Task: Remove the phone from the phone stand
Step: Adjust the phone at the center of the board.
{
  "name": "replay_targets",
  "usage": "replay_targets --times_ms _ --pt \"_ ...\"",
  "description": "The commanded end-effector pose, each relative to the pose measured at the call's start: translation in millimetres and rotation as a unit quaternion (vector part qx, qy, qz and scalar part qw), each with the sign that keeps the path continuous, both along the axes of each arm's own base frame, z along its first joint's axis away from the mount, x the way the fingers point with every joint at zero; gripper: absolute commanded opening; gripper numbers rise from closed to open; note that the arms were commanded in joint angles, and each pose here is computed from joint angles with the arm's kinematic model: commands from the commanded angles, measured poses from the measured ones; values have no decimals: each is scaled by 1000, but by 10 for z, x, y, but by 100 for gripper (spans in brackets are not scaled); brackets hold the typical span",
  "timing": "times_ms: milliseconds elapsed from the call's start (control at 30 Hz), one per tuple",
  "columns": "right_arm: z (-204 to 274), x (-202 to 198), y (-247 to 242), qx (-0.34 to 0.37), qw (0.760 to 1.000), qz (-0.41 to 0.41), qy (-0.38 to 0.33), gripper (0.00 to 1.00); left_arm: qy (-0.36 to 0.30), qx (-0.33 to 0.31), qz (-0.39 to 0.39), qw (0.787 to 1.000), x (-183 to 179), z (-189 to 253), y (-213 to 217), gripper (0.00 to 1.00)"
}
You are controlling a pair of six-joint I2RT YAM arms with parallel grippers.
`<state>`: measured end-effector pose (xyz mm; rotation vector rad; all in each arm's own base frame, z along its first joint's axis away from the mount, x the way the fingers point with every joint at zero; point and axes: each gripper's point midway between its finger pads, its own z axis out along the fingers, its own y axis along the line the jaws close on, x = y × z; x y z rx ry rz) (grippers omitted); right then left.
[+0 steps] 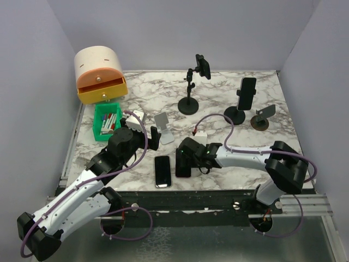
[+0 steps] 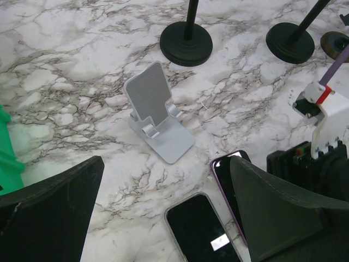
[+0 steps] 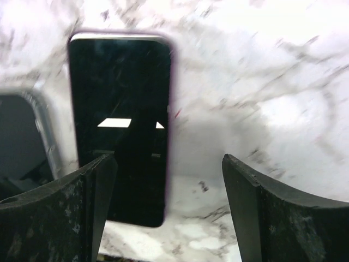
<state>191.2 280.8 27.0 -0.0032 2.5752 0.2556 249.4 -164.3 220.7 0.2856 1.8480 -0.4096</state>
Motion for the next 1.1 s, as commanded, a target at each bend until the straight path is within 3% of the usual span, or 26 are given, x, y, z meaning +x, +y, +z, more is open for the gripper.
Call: replay_targets --times_ms 0,333,600,733,1067 --pt "91 316 -233 -30 1000 -5 -7 84 2 -3 -7 1000 -20 5 -29 99" --pt "186 853 -97 23 1000 -1 -21 76 7 4 -2 1000 -3 -32 -21 99" --pt "76 1096 -16 17 1000 9 -20 55 10 7 -2 1000 4 -52 -25 99" --pt "3 1094 -28 5 1000 15 -14 44 11 8 -2 1000 5 -59 -25 99" --pt "-198 773 18 23 999 42 18 32 15 9 -6 1000 6 -79 -44 99"
